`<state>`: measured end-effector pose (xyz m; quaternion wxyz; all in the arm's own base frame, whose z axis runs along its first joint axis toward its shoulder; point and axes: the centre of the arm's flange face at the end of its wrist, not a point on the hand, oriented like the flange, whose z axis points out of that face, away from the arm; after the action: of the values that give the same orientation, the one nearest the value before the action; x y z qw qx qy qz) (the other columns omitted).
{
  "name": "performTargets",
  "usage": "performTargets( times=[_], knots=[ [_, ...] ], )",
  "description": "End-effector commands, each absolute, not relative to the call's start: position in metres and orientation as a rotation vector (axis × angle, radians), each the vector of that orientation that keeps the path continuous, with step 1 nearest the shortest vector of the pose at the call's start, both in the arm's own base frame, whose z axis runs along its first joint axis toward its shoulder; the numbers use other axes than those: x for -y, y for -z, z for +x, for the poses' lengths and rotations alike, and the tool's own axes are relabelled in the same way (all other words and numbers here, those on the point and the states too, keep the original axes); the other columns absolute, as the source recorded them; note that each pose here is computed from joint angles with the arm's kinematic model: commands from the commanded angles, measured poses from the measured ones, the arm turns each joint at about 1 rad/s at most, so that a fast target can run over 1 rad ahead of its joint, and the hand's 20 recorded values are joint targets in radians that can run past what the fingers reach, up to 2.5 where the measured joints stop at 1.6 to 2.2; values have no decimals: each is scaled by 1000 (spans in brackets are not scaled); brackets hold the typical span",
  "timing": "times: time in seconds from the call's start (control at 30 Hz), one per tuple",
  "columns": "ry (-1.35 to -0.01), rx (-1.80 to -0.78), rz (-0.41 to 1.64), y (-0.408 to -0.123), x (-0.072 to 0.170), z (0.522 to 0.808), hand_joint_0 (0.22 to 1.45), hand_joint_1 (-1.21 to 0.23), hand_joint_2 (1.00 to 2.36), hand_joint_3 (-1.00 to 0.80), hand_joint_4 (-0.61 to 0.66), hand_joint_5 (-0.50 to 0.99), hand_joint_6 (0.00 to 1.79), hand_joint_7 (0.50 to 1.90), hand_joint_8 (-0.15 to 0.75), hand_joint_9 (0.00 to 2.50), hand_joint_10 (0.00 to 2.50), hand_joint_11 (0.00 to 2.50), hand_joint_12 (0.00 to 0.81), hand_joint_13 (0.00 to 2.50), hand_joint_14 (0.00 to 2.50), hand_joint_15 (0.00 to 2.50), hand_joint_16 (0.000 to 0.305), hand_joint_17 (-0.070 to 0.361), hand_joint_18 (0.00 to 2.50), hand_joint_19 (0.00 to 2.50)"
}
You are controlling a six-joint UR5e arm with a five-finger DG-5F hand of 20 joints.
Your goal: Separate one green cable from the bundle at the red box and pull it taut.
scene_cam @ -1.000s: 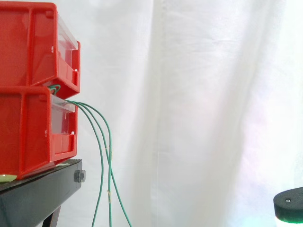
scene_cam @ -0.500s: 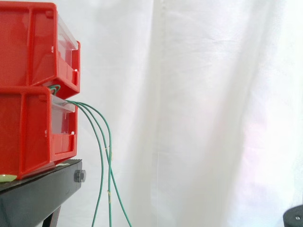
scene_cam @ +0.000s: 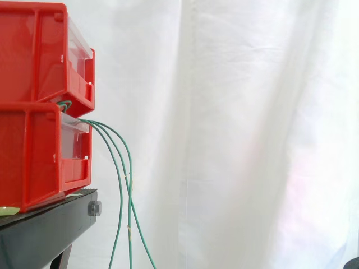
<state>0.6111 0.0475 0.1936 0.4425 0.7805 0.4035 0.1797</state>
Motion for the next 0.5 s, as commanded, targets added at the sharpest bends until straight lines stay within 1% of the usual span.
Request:
performTargets(
  times=[0.0, 0.13, 0.23, 0.47],
  knots=[
    [-446, -1001, 1936, -194, -47, 611, 560, -650, 1000, -500, 123, -201, 501, 676, 164, 782, 16, 575, 353, 893, 13, 539, 31, 70, 305, 675],
    [-450, -998, 1937, -194, -48, 611, 560, -650, 1000, -500, 123, -201, 502, 677, 161, 784, 15, 577, 352, 891, 13, 537, 31, 70, 305, 673],
    [-472, -976, 1945, -193, -49, 613, 560, -649, 1000, -500, 123, -201, 501, 675, 162, 784, 13, 580, 352, 898, 13, 537, 31, 70, 304, 675],
    [-509, -951, 1953, -203, -52, 620, 560, -647, 1000, -500, 125, -201, 502, 678, 160, 790, 15, 598, 354, 900, 13, 534, 31, 70, 306, 673]
  ],
)
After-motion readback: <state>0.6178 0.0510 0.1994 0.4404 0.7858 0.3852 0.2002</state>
